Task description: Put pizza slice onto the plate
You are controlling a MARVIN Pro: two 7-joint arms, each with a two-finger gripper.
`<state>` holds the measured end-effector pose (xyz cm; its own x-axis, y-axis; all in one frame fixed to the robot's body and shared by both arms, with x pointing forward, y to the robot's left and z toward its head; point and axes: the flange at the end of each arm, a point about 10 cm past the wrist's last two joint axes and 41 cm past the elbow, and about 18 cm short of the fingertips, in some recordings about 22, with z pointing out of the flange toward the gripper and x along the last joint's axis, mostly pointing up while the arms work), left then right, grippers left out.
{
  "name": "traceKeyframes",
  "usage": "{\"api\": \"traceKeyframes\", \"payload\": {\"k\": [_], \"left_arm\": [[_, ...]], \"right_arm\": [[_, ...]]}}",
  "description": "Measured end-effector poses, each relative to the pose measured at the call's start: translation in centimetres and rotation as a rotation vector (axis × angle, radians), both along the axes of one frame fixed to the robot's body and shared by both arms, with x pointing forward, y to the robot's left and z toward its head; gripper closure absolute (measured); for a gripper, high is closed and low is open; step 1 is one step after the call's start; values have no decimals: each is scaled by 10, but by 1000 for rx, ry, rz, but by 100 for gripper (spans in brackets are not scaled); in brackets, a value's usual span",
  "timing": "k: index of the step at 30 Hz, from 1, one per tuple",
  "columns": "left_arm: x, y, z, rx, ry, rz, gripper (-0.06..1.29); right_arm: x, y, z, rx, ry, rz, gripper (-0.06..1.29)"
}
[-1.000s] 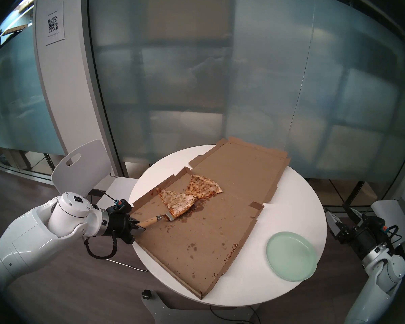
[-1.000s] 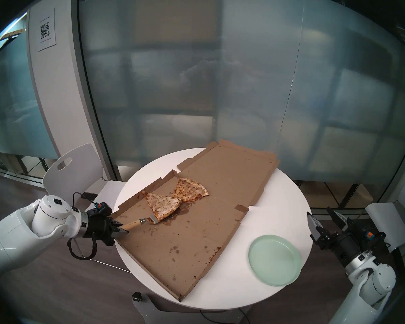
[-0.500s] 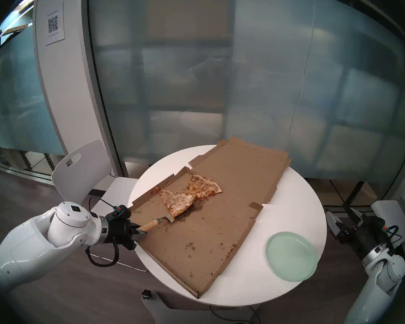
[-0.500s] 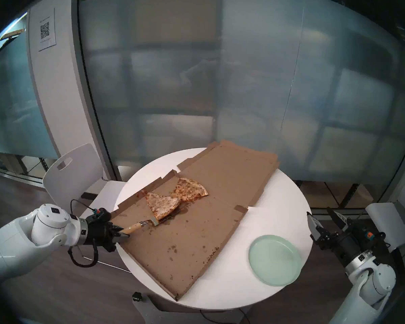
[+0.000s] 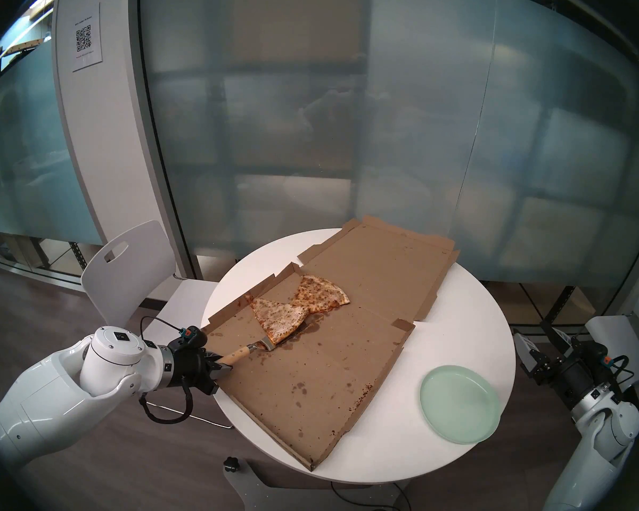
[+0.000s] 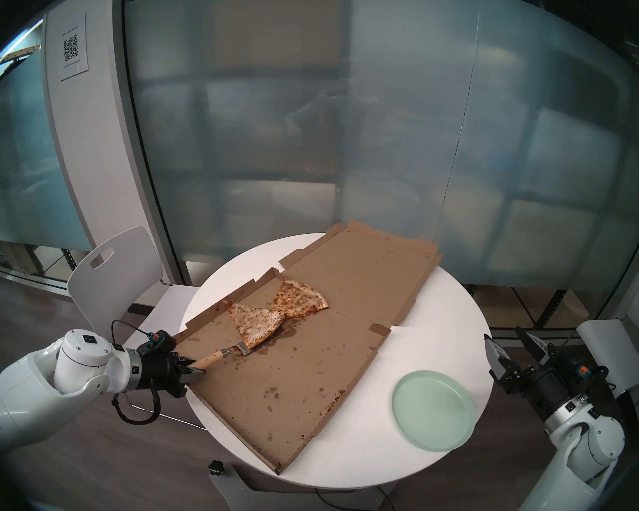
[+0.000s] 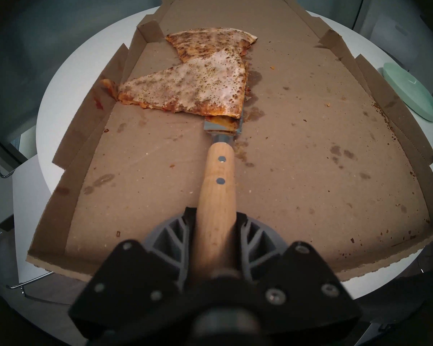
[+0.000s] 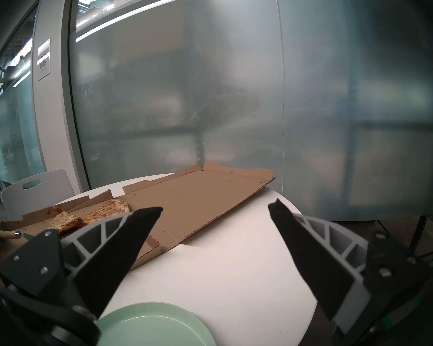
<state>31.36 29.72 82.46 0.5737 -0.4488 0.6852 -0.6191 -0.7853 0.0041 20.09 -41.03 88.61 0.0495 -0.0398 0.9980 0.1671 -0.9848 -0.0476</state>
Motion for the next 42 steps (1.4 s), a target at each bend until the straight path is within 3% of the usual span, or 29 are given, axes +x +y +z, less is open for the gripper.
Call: {"api": "traceKeyframes", "payload": {"k": [18,31,42], "left_arm": [[-7,2,2,37,3,25,95],[-16,-11,5,184,-70,-49,95],[-22,-10,17,264,-95,-78,95]], "right_arm": [[0,0,0,0,0,0,-1],[0,0,0,0,0,0,-1],[0,0,0,0,0,0,-1]]}}
